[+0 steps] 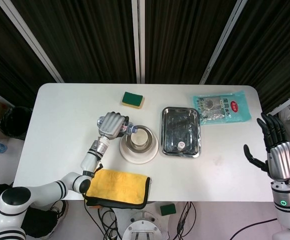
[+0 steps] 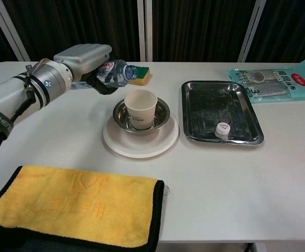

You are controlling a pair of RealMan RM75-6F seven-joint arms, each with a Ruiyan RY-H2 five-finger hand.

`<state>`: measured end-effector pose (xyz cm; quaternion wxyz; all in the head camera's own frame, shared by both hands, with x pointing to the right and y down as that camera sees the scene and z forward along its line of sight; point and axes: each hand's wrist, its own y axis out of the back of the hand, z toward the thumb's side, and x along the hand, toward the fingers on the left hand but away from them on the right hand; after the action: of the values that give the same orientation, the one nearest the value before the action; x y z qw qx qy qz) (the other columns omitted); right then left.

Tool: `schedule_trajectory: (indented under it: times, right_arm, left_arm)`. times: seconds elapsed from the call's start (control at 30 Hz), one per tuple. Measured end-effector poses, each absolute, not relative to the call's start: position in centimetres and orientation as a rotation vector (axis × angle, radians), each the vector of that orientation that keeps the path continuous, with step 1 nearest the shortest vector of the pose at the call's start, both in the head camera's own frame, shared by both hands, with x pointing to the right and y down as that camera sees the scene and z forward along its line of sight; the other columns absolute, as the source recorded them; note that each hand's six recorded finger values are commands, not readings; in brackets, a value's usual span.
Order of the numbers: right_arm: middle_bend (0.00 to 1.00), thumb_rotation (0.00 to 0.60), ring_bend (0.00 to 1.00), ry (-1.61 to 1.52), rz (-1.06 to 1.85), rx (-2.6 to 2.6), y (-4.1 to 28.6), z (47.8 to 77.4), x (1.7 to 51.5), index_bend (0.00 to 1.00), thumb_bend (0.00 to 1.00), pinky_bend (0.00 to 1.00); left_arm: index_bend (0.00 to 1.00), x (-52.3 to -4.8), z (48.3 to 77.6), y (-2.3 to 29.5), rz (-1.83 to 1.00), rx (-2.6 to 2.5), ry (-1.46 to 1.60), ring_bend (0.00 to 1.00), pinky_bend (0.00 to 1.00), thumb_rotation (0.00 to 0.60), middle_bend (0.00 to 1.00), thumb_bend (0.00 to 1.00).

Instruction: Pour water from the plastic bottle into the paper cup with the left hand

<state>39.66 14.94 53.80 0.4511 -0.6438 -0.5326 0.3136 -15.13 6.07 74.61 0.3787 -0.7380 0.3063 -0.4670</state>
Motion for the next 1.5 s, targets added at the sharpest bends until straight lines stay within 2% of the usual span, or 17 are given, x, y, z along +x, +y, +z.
schedule_trajectory:
  times: [0.27, 0.4, 0.73, 0.97, 1.13, 1.5]
  right_arm:
    - [0.00, 0.600, 0.00, -1.314, 0.789, -1.592, 14.9, 54.0, 39.7, 0.00, 0.39, 0.00]
    - [0.00, 0.600, 0.00, -1.310, 0.780, -1.594, 15.0, 54.0, 39.4, 0.00, 0.39, 0.00]
    - [0.00, 0.600, 0.00, -1.309, 0.772, -1.593, 15.1, 53.7, 39.3, 0.00, 0.39, 0.00]
    - [0.00, 0.600, 0.00, -1.301, 0.777, -1.599, 15.2, 53.8, 39.2, 0.00, 0.39, 0.00]
    - [0.00, 0.600, 0.00, -1.292, 0.786, -1.605, 15.2, 54.1, 39.1, 0.00, 0.39, 0.00]
    - [0.00, 0.600, 0.00, -1.275, 0.801, -1.621, 15.4, 54.8, 38.5, 0.00, 0.39, 0.00]
  left_arm:
    - [0.70, -14.9, 72.7, 6.2, -1.126, -2.065, 0.995, 0.51, 0.50, 0.600, 0.74, 0.54]
    - [0.70, -15.3, 71.9, 6.4, -1.070, -2.182, 1.153, 0.51, 0.45, 0.600, 0.74, 0.54]
    - [0.70, -18.6, 71.2, 7.5, -0.835, -2.522, 1.611, 0.49, 0.42, 0.600, 0.74, 0.54]
    - [0.70, -23.3, 72.2, 8.6, -0.700, -2.515, 1.872, 0.48, 0.42, 0.600, 0.74, 0.54]
    - [0.69, -27.3, 73.9, 10.3, -0.705, -2.454, 2.023, 0.47, 0.42, 0.600, 0.74, 0.54]
    - [0.68, -31.1, 76.5, 13.3, -0.785, -2.374, 2.081, 0.44, 0.42, 0.600, 0.73, 0.54]
